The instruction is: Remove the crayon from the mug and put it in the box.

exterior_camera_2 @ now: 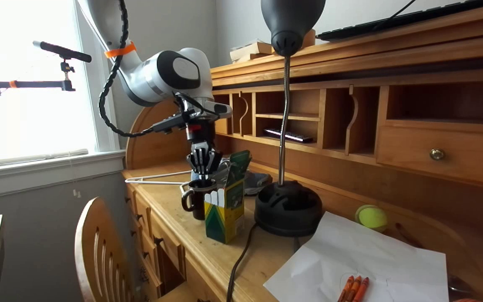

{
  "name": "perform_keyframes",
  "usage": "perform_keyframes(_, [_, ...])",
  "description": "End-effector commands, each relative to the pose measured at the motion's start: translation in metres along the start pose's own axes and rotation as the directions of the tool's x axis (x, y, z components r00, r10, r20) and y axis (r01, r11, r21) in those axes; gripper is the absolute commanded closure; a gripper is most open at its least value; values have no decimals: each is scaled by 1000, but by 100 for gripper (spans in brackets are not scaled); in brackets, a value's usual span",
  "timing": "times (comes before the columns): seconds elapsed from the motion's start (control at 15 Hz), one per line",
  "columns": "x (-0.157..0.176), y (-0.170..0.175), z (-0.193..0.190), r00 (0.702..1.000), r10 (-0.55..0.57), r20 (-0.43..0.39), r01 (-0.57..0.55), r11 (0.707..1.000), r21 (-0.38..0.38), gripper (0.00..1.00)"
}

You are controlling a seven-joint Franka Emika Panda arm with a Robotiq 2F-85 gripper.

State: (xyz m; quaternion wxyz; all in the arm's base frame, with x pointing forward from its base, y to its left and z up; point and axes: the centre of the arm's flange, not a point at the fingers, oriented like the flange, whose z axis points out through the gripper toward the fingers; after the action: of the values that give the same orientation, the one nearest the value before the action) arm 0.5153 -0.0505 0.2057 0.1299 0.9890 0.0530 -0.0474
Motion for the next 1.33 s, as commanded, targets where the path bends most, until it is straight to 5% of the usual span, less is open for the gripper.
perform_keyframes(0.0, [2,-1,5,1000,6,-15,-6,1000,-25,100])
perform_keyframes(0.6, [0,-2,0,998,-6,-55,1,995,-96,75])
perform_keyframes(1.27, [4,-5,0,996,-30,-81,17,988,-153,76])
